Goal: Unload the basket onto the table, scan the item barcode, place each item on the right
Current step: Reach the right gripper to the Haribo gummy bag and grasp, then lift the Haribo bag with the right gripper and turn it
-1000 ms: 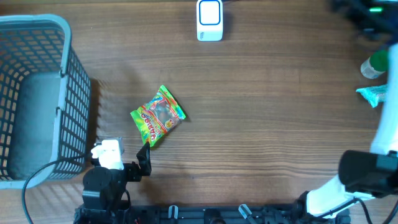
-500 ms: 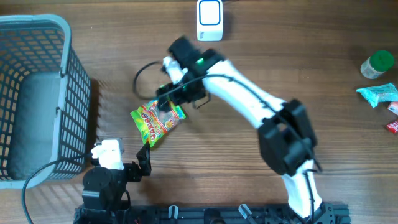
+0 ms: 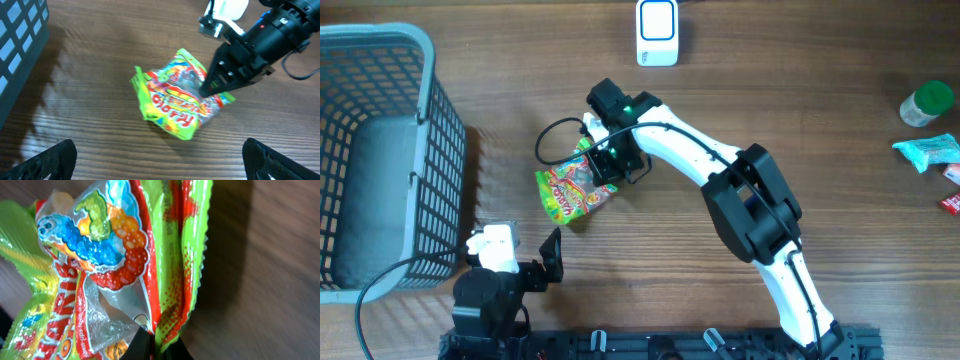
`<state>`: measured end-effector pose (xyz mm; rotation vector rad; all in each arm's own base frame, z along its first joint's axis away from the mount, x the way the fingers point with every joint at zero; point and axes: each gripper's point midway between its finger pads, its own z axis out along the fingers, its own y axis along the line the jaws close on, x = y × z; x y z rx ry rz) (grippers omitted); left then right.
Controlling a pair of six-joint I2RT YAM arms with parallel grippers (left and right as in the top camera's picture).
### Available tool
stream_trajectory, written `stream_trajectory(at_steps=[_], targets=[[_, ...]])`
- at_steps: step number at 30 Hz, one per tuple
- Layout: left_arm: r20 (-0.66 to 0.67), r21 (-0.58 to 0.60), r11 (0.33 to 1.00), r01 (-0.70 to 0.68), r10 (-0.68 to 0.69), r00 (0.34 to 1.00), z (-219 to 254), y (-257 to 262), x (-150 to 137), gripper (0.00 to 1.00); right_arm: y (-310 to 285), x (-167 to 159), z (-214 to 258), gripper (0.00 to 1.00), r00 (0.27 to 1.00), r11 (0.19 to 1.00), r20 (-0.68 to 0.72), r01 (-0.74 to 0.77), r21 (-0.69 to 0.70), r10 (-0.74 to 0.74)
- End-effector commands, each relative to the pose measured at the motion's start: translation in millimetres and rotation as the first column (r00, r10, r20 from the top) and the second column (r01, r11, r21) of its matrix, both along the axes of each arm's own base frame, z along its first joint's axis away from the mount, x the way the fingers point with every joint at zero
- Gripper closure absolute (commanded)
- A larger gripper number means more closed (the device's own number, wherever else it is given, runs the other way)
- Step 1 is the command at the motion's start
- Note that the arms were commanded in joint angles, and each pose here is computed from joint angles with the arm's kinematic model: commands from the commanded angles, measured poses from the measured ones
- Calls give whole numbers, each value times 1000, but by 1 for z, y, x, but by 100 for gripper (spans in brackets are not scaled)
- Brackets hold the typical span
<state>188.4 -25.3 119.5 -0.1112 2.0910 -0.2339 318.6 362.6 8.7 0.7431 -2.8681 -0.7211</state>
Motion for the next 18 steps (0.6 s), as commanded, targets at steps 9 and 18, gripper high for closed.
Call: stream_trajectory(at_steps=[9,18], targets=[[4,-9,1000,10,-10,1000,0,-2,0,0,-178,57,51,84,698,748,-274,591,-302,-661],[4,-9,1000,10,-10,1000,0,-2,0,0,-212,59,79,0,783,774,-122,555,-306,-610]])
